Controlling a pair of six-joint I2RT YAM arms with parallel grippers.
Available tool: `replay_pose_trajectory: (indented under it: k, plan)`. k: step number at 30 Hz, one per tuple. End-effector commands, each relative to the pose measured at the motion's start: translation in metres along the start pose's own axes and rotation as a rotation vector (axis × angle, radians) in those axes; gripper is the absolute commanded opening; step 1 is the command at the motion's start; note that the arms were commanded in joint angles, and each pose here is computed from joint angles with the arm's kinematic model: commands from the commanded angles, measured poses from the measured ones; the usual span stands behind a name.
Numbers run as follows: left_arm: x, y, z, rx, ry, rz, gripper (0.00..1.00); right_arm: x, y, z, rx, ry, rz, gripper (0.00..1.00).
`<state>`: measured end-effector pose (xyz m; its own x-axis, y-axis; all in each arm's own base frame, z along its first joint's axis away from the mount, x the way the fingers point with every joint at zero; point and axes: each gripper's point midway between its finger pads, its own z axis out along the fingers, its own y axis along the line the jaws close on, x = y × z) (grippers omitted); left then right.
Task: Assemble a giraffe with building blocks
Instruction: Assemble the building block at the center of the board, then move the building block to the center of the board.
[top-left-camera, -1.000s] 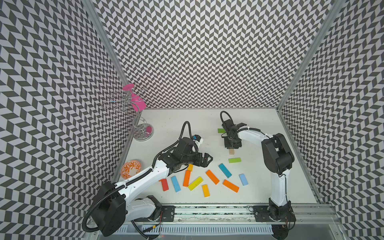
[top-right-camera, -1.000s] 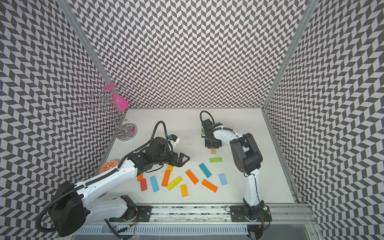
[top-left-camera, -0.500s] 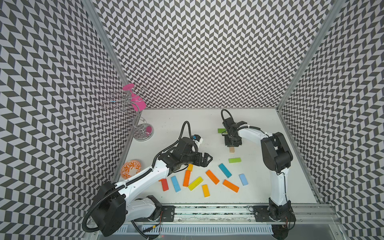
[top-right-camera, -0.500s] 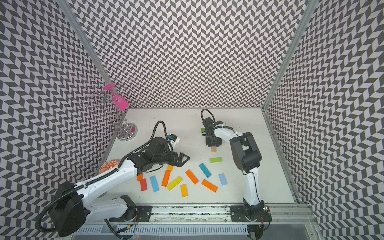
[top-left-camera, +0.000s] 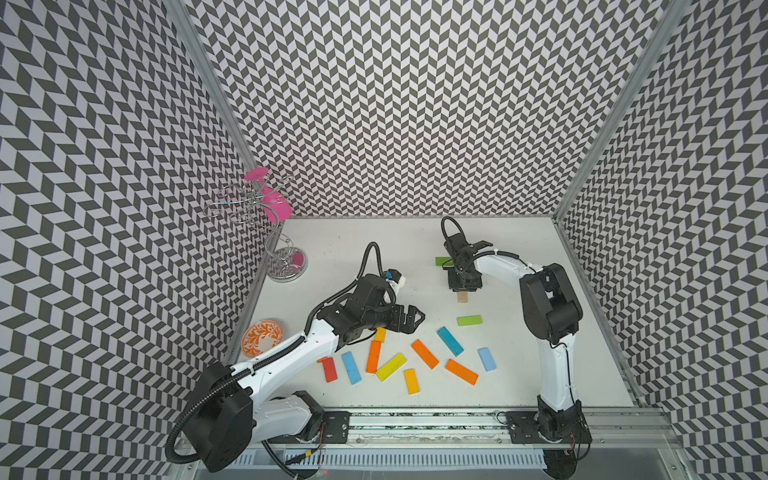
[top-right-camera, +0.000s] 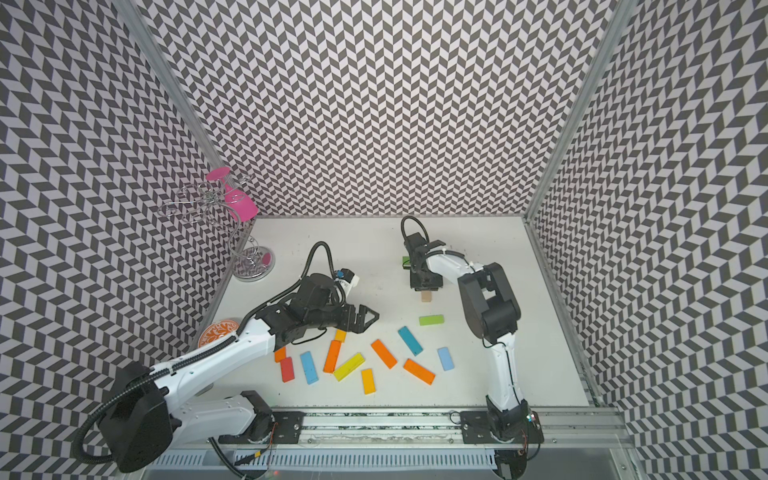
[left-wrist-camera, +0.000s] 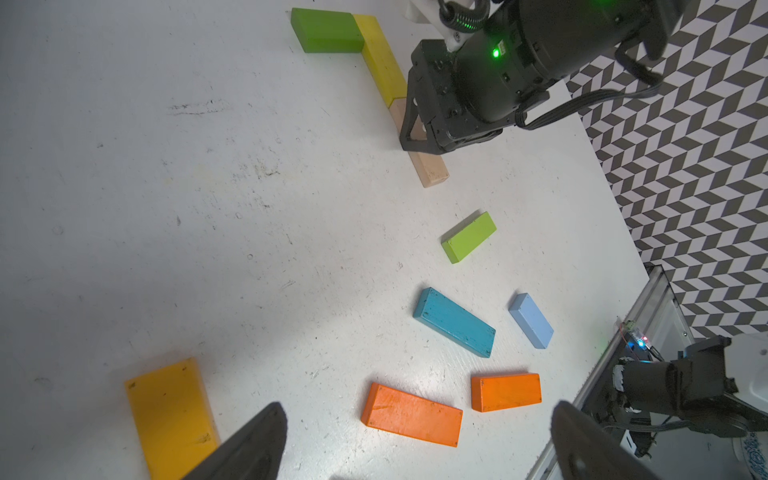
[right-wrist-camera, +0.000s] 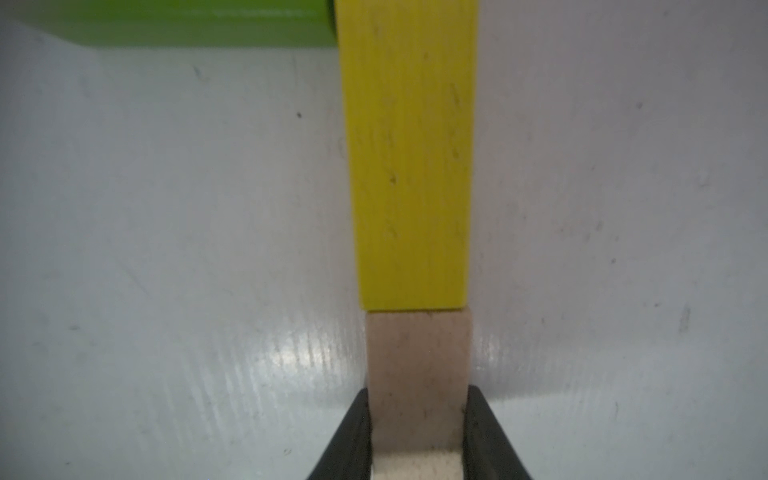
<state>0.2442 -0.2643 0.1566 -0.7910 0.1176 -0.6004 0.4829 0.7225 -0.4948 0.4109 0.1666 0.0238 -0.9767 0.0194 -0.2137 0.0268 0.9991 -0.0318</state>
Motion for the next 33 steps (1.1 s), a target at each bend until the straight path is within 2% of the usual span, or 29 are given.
replay_pose_trajectory:
  k: [1,9,15,20,25,33]
  plan:
    - [-0.011,-0.005,-0.002,0.015,-0.031,0.005,1.0,0.002,-0.005,0.013,0.026,0.024,-0.001,0.38]
    - [-0.012,-0.005,-0.003,0.015,-0.034,0.006,1.0,-0.004,-0.007,-0.001,0.03,0.004,-0.001,0.63]
    - [-0.015,-0.009,-0.01,0.02,-0.048,0.005,1.0,-0.01,-0.01,-0.038,0.017,-0.055,0.022,0.74]
    - [-0.017,-0.01,-0.021,0.015,-0.07,-0.002,1.0,0.002,-0.016,-0.062,-0.006,-0.087,0.047,0.73]
    - [-0.017,-0.014,-0.03,0.022,-0.086,-0.014,1.0,0.022,-0.021,-0.06,-0.025,-0.07,0.048,0.7]
    - [-0.015,-0.02,-0.046,0.026,-0.105,-0.023,1.0,0.062,0.009,-0.062,-0.085,-0.057,-0.064,0.67]
